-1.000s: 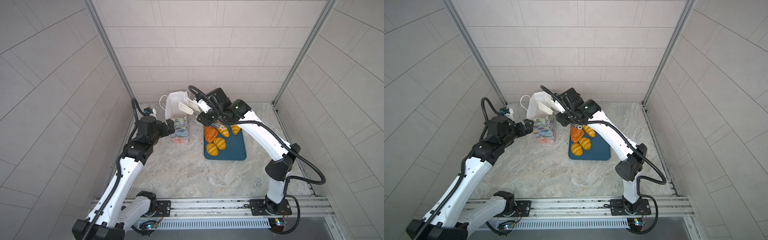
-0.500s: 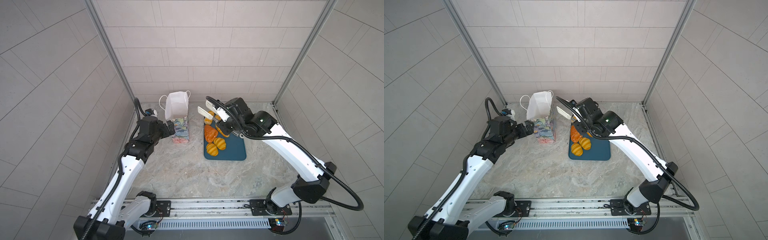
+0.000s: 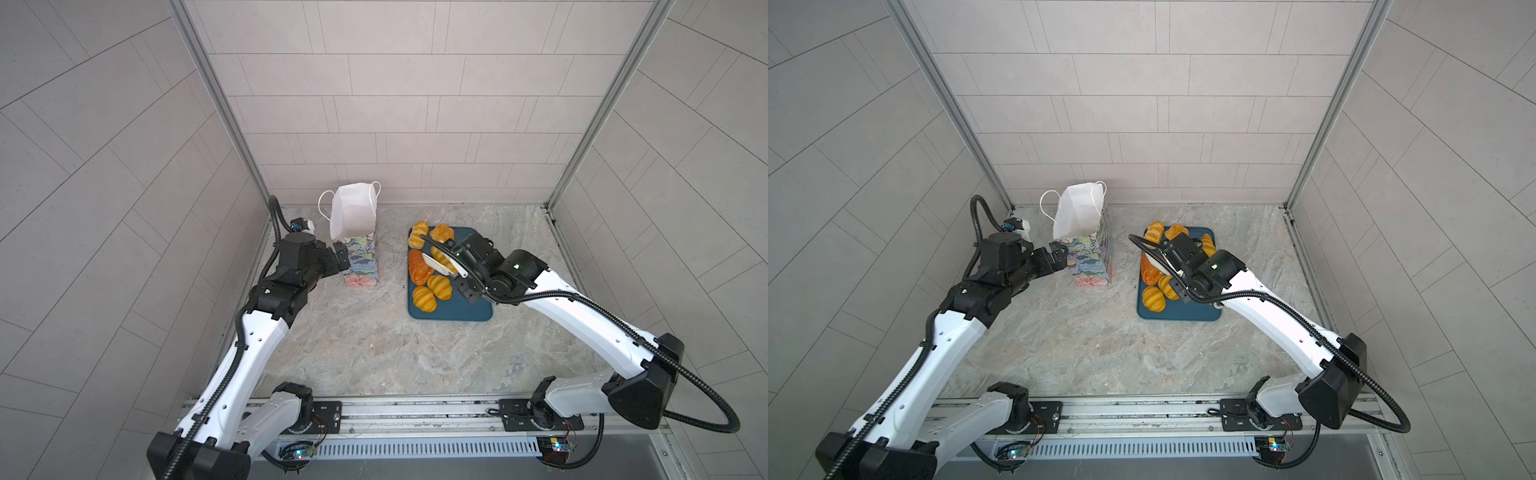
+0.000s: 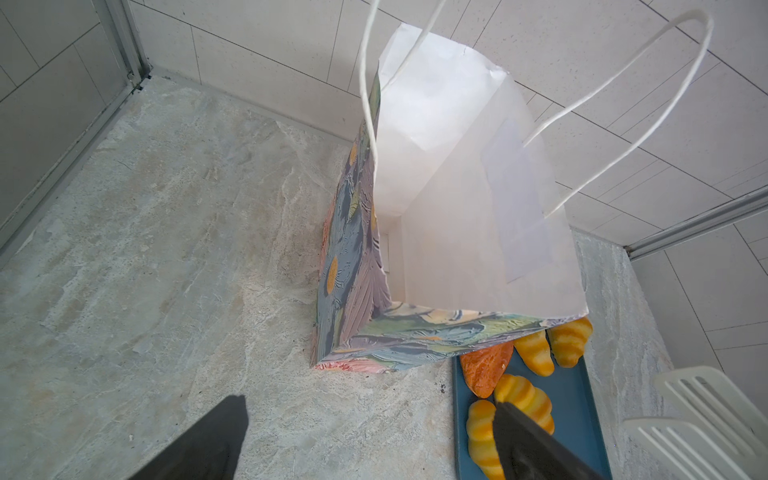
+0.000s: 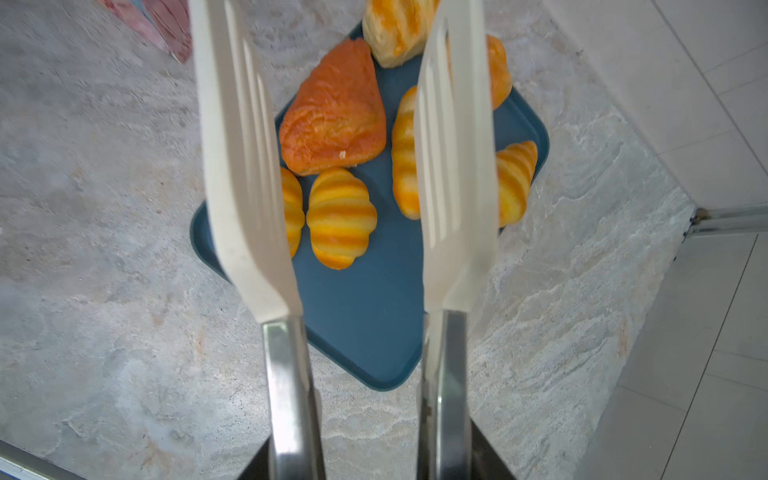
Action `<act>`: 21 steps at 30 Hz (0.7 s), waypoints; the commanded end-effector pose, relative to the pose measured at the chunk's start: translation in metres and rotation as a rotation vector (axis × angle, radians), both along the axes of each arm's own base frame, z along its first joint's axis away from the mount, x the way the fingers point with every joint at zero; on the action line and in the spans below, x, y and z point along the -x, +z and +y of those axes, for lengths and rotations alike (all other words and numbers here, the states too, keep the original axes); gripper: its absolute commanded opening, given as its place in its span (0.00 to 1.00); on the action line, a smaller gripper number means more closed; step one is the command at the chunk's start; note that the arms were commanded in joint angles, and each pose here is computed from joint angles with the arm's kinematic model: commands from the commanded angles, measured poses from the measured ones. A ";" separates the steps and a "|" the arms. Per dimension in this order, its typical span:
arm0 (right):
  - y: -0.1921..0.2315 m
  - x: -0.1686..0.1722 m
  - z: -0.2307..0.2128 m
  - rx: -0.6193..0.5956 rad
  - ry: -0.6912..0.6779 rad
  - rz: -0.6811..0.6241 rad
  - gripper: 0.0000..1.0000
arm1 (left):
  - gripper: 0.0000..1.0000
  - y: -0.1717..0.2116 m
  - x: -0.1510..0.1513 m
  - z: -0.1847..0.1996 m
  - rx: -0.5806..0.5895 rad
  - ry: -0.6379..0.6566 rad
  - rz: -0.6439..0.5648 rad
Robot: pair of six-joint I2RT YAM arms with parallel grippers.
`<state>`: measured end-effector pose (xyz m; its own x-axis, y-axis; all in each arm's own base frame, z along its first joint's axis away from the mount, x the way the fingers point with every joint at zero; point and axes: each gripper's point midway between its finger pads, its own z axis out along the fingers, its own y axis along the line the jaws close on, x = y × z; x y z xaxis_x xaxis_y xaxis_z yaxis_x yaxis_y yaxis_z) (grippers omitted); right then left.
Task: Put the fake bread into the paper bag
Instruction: 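Move the empty tongs with the right gripper back over the bread tray, then lower the tongs with the right gripper around a striped croissant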
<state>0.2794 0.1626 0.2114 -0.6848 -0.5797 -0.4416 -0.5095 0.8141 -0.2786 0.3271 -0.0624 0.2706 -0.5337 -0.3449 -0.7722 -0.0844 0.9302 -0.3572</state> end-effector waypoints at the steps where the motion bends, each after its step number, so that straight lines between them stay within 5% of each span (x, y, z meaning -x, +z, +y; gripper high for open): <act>1: -0.009 0.006 -0.016 0.048 -0.067 0.014 0.51 | 1.00 0.011 0.002 0.004 -0.011 0.013 -0.026; 21: -0.093 0.018 -0.024 0.158 -0.155 0.224 0.52 | 1.00 0.013 0.006 0.007 -0.026 0.015 -0.023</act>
<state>0.2593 0.1401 0.1223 -0.8258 -0.5342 -0.1805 -0.4702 0.8291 -0.3024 0.3242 -0.0606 0.2703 -0.5367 -0.3360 -0.7740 -0.0871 0.9344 -0.3453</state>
